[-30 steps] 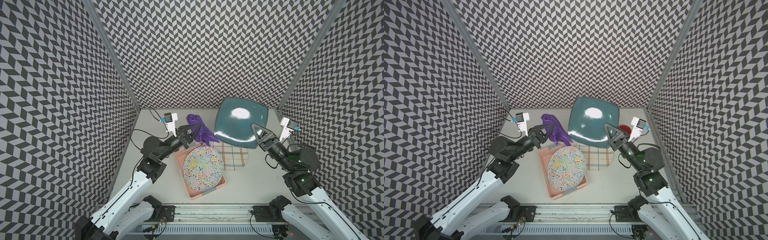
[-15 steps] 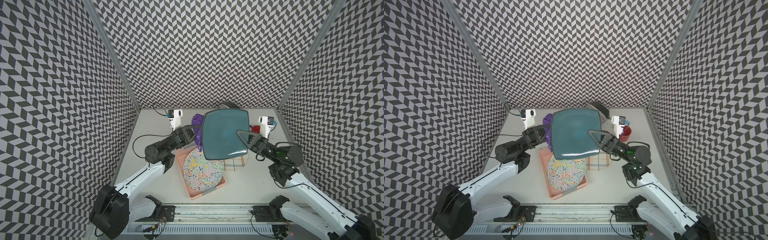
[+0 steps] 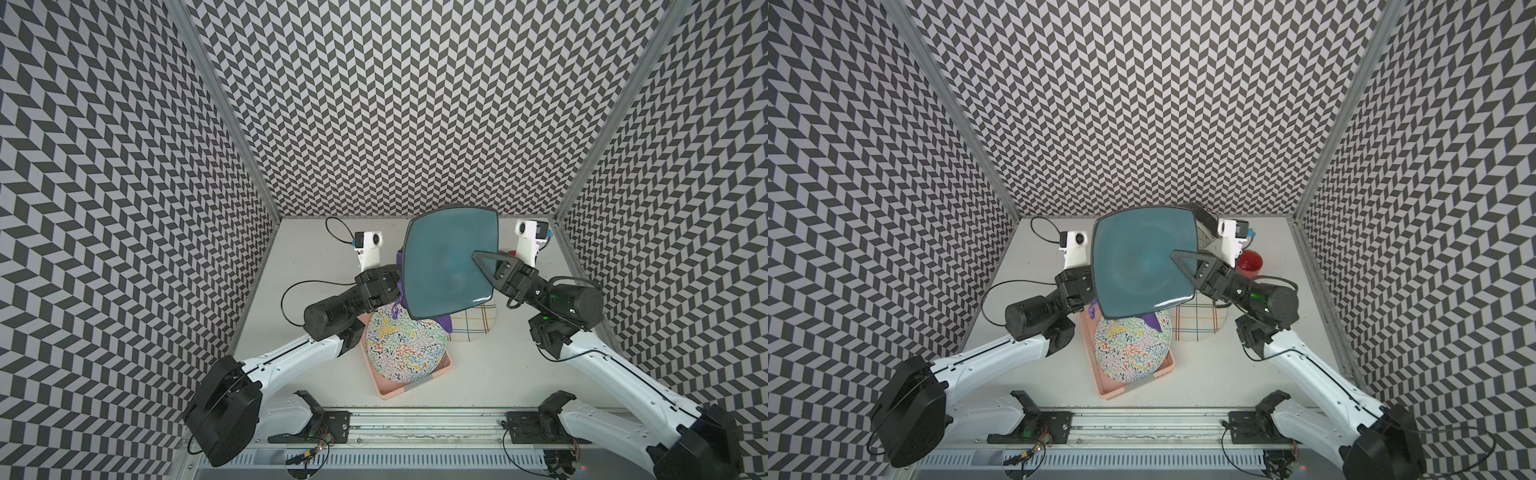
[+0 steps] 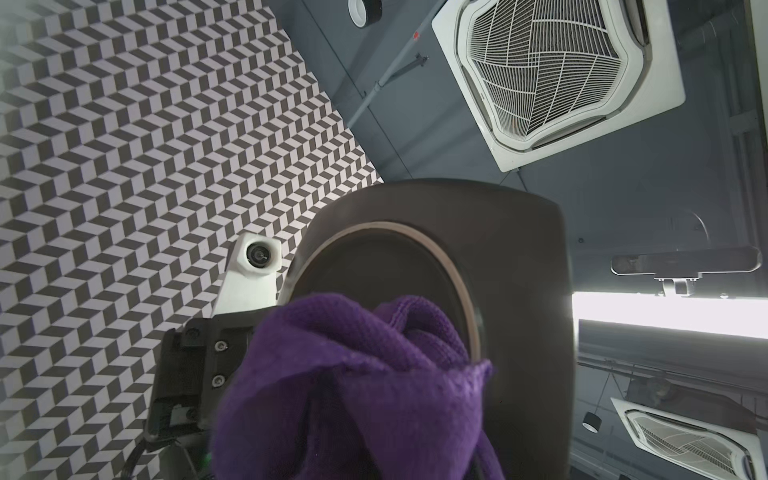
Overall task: Wipe the wet plate dry
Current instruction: Wipe the plate with towel.
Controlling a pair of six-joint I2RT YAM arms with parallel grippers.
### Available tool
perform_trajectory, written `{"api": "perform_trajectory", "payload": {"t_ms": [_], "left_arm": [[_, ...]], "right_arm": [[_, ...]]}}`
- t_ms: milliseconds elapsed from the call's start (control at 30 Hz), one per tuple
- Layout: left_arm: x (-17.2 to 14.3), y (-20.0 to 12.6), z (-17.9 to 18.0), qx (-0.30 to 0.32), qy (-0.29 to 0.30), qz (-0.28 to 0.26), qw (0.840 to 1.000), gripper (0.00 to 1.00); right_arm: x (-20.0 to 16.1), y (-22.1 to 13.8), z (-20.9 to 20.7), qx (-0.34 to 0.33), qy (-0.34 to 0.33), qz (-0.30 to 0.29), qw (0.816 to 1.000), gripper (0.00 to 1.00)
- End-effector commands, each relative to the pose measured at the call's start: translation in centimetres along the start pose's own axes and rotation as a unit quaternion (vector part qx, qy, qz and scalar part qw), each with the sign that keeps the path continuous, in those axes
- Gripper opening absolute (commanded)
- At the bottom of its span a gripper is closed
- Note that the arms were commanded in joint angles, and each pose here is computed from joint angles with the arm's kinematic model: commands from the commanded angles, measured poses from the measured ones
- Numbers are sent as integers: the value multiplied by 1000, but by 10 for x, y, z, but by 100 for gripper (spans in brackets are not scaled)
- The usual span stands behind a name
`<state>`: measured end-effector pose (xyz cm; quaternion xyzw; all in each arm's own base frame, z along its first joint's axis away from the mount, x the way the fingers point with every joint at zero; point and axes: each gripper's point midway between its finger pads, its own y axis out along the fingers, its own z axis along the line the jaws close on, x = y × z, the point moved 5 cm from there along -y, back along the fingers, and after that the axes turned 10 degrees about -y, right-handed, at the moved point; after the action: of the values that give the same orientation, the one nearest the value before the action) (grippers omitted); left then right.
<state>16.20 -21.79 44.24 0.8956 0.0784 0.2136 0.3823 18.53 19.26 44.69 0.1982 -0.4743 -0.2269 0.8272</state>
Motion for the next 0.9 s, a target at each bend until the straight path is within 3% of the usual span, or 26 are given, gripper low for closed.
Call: {"api": "perform_trajectory", "payload": {"t_ms": [0,133,333,500,600,667,733,867], "left_arm": [[-2,11,-43,-60,50,29,997,0],[-14,21,-22,-65,16,47,997,0],[-44,6,3,-74,-42,43,995,0],[-49,-22,-2,-26,0,14,1000,0],[-50,-32,3,64,69,0,996,0],[-49,-36,17,164,127,-14,978,0],[-45,-39,25,261,198,-34,944,0],[-33,-35,43,354,260,-41,898,0]], "right_arm": [[0,-5,20,21,-28,-16,999,0],[-18,2,31,44,-23,-37,998,0],[10,19,25,28,-34,-66,997,0],[37,-4,2,-19,-35,-105,994,0],[46,-24,-7,-67,-52,-123,989,0],[49,-35,-24,-145,-71,-123,979,0],[46,-42,-36,-201,-96,-109,969,0],[28,-37,-45,-197,-95,-52,974,0]]}}
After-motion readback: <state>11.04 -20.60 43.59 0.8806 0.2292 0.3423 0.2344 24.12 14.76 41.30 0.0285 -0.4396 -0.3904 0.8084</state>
